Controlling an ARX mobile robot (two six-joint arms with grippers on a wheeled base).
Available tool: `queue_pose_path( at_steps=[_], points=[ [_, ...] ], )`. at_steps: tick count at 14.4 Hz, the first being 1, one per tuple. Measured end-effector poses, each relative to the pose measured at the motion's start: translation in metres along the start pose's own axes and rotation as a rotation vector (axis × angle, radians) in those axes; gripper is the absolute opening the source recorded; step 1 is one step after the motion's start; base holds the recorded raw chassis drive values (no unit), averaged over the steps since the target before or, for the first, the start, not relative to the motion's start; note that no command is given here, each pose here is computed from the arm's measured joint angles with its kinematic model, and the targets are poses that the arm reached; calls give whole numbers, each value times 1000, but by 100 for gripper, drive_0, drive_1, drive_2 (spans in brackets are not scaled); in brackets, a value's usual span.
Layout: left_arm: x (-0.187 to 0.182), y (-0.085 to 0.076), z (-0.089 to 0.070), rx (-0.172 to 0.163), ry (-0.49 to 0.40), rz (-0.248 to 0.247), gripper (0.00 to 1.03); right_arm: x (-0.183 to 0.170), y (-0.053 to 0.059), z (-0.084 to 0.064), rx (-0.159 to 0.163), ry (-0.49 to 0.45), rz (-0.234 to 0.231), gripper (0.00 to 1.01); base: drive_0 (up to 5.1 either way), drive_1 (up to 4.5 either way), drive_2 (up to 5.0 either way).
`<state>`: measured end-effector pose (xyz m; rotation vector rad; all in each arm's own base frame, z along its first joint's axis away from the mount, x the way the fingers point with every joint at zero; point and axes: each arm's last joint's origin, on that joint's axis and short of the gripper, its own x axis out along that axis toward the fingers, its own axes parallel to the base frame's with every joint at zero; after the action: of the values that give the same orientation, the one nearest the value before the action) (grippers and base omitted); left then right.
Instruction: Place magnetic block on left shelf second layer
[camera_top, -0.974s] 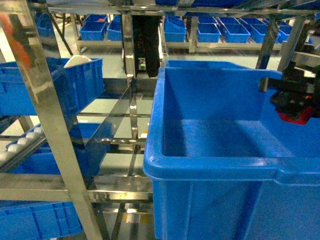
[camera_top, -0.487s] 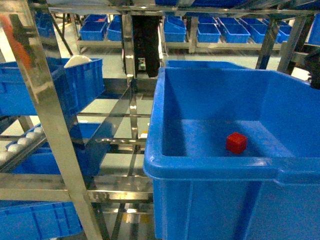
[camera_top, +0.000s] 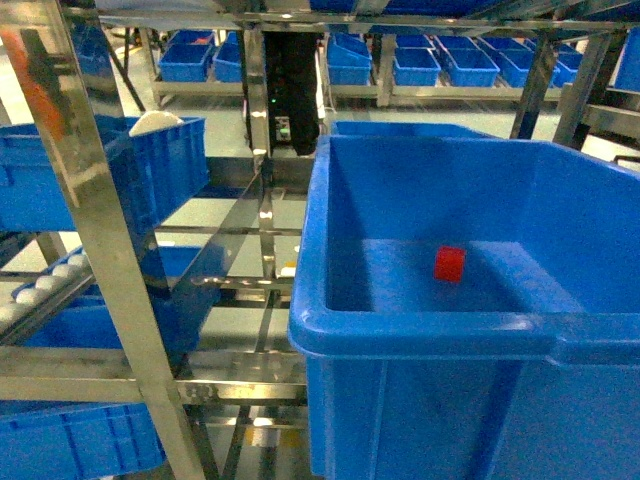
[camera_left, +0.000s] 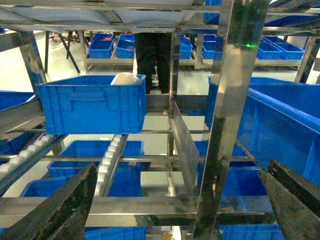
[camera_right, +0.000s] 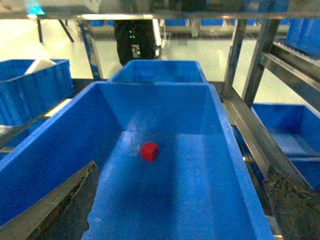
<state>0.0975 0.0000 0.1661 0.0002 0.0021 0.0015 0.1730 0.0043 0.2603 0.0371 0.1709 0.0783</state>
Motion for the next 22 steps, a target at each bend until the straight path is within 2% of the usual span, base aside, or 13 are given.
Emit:
queue_pose_path(
  at_steps=[2,3,4,5,9,10,14,20,22],
  points=[
    [0,0,0,0,0,-1,98,2,-1,-2,0,-5,-15,97,0,0,0],
    [0,0,0,0,-1,-1,98,1,-4,-12,-13,-107,-61,85,0,0,0],
    [0,0,0,0,0,0,98,-5,-4,-26,-21,-154,-69,73,0,0,0],
    [0,0,0,0,0,0,98,-10,-4,-32,-26,-178,-68,60,0,0,0],
    [0,0,0,0,0,-1,98,-22,-4,-62,-31,-169,-69,8,0,0,0],
    [0,0,0,0,0,-1,98,-25,-4,-67,-33,-170,-70,2,0,0,0],
    [0,0,0,0,0,-1,98,-34,-3,-84,-35,-165,-70,2,0,0,0],
    [0,0,0,0,0,0,98,-43,-3,-99,-36,-177,-70,2,0,0,0],
    [0,0,0,0,0,-1,98,-46,-3,-98,-36,-189,-72,2,0,0,0]
  ],
)
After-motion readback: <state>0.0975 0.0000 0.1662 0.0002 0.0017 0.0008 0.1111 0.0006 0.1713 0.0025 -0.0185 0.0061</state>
